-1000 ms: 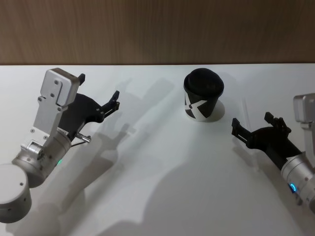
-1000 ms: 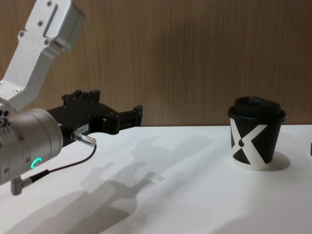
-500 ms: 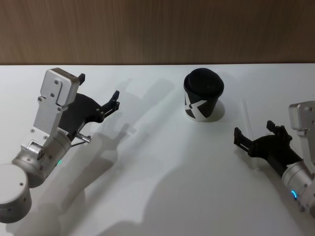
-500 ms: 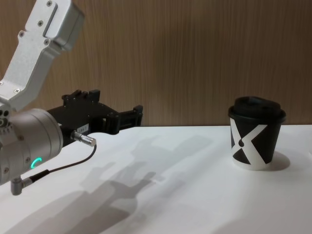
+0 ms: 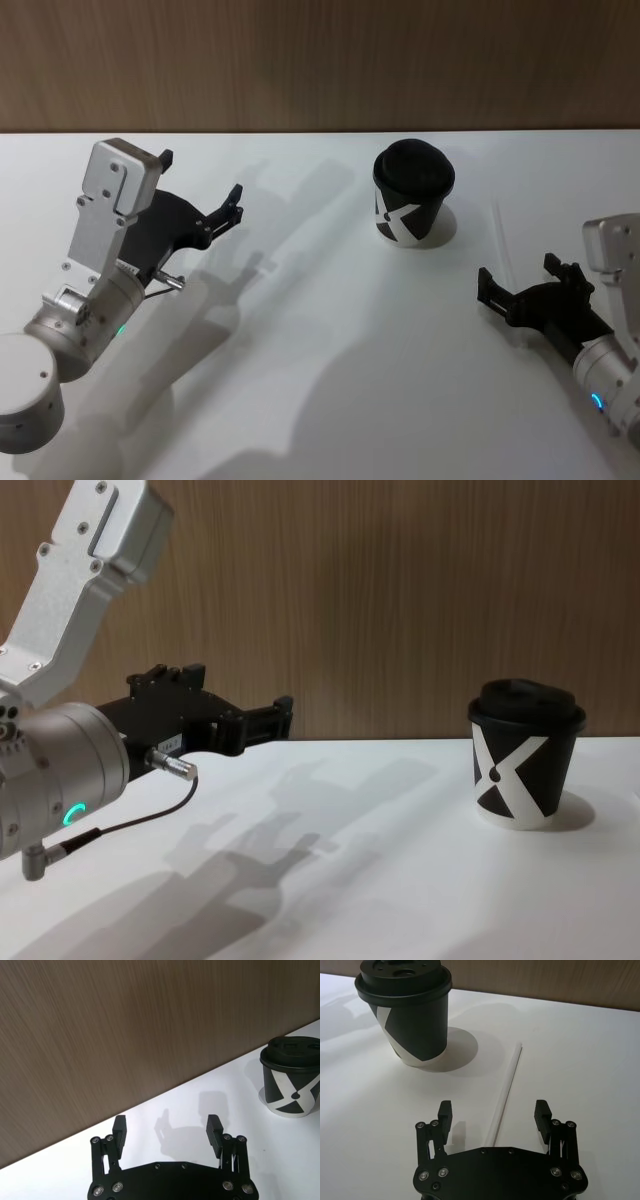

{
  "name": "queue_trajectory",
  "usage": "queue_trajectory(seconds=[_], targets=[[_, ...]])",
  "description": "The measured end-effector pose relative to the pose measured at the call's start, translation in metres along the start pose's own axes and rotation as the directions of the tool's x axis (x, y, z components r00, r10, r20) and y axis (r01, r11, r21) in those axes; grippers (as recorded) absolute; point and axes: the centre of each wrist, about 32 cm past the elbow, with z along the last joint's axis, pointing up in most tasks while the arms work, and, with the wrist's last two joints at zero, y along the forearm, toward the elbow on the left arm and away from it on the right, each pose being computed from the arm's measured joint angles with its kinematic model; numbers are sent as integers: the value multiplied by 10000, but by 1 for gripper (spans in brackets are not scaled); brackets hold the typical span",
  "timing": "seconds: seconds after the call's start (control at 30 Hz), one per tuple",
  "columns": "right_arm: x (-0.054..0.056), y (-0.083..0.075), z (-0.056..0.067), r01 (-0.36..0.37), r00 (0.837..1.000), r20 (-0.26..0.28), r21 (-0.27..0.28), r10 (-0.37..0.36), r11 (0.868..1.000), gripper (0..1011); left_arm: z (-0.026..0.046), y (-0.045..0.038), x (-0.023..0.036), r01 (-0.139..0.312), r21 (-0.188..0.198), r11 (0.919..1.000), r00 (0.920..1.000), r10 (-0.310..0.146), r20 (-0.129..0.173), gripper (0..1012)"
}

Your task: Pick up the straw with one hand, pass it to the other hand, and insert it into the cup.

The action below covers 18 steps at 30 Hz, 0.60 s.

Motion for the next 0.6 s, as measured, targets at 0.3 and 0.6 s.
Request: queue_trajectory(seconds=[0.3, 0.6], targets=[[10, 14, -32, 43, 10000, -28, -56, -43, 10000, 1001, 0, 0, 0, 0, 0, 10000, 10000, 0, 1, 1003], [26, 33, -64, 16, 10000, 23, -126, -16, 9999, 1001, 0, 0, 0, 0, -1, 10000, 10000, 0, 0, 1004]])
